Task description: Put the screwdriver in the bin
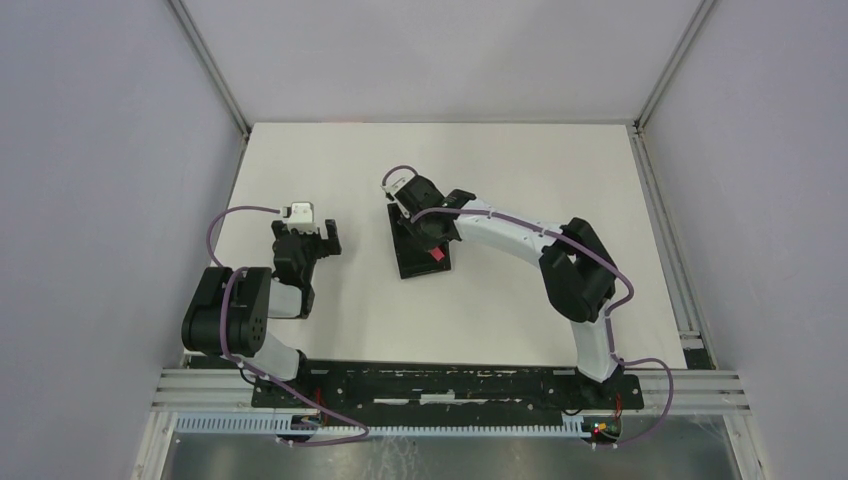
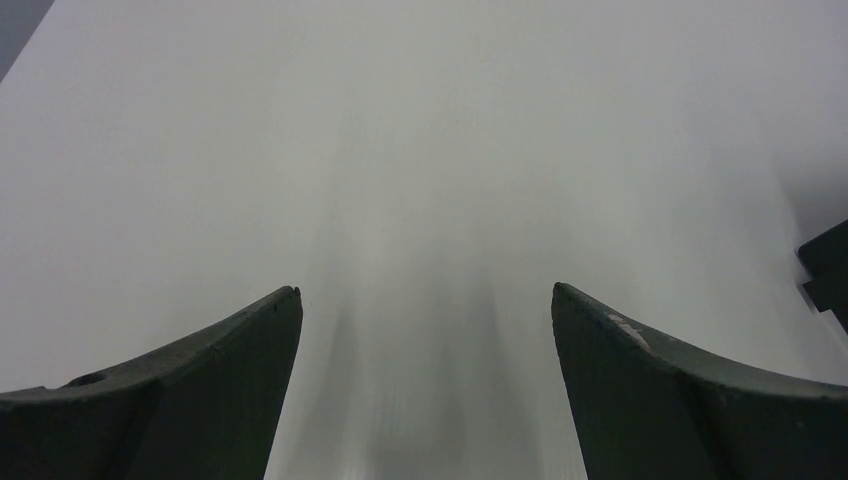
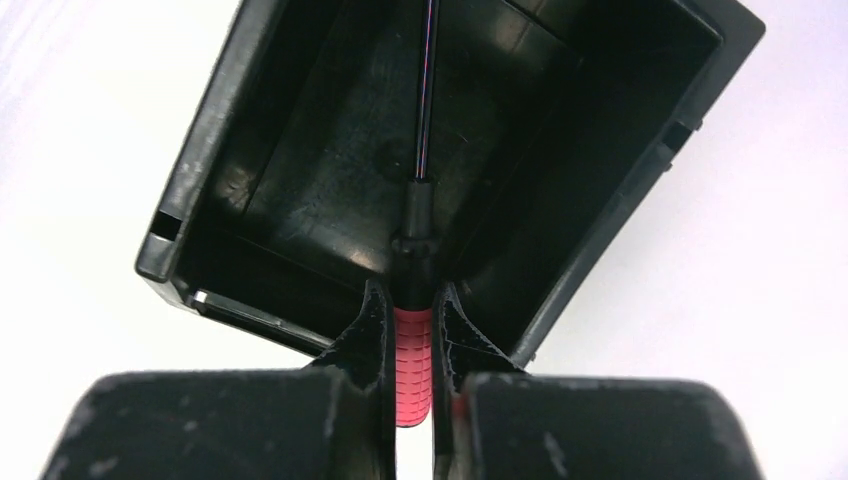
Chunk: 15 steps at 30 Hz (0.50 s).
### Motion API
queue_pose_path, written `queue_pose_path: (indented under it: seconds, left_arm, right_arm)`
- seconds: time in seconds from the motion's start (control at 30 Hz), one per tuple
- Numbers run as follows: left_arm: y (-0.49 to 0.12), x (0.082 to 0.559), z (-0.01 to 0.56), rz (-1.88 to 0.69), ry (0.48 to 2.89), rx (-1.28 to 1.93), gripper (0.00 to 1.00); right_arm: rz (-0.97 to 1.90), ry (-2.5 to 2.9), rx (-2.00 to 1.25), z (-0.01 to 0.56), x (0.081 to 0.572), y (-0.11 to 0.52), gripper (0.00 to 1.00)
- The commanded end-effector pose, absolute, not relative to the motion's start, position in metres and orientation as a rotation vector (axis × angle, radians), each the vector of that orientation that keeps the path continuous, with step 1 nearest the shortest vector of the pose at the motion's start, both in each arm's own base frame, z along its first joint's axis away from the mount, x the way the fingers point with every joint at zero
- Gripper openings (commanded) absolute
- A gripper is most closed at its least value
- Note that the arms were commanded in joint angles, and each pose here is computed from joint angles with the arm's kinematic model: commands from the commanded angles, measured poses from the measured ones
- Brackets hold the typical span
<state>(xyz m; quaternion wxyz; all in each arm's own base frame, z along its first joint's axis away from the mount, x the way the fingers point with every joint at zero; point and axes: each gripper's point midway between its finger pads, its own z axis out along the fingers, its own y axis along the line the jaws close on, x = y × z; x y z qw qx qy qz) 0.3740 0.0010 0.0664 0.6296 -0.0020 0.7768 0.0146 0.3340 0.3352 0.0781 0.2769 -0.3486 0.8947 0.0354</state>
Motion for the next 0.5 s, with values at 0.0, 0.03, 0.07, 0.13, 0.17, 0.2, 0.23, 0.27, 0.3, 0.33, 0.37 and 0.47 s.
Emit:
queue_pose_path:
  seconds: [0.0,0.03,0.07,0.13,0.17,0.2,0.23,0.27,0.3,0.33,0.37,0.47]
  left_arm:
    - [0.0,0.38,0.087,0.011,1.704,-0.04,1.0]
    - [0.0,0.38,0.087,0.011,1.704,-0.04,1.0]
    - [0.001,0.38,0.087,0.012,1.704,-0.041,1.0]
    - [0.0,0.38,0.087,0.012,1.704,-0.041,1.0]
    - [0.0,0.38,0.087,0.011,1.704,-0.04,1.0]
    - [0.001,0.38,0.087,0.012,1.704,-0.041,1.0]
    - [0.0,0.38,0.087,0.011,1.703,-0.041,1.0]
    - [0.0,0.38,0.087,0.011,1.704,-0.041,1.0]
    - [0.0,0.38,0.087,0.011,1.703,-0.041,1.0]
    - [0.0,0.38,0.087,0.011,1.704,-0.041,1.0]
    - [0.0,0.38,0.087,0.011,1.704,-0.04,1.0]
    - [0.0,0.38,0.087,0.011,1.703,-0.04,1.0]
  right_arm:
    - [0.12,2.327,-0.925,0.086,0.343,0.353,0.17]
    - [0.135,2.325,-0.923,0.086,0.343,0.355,0.26]
    - [0.152,2.32,-0.913,0.088,0.343,0.358,0.37]
    - [0.172,2.306,-0.886,0.095,0.345,0.363,0.44]
    - [0.173,2.297,-0.869,0.1,0.347,0.364,0.47]
    - [0.177,2.283,-0.856,0.107,0.349,0.365,0.49]
    - [0.183,2.27,-0.841,0.114,0.351,0.366,0.5]
    - [0.194,2.25,-0.824,0.124,0.353,0.368,0.52]
    - [0.206,2.229,-0.808,0.135,0.354,0.369,0.53]
    - [0.215,2.211,-0.796,0.145,0.355,0.369,0.54]
    - [0.226,2.189,-0.782,0.157,0.355,0.368,0.56]
    - [0.243,2.11,-0.735,0.194,0.355,0.36,0.79]
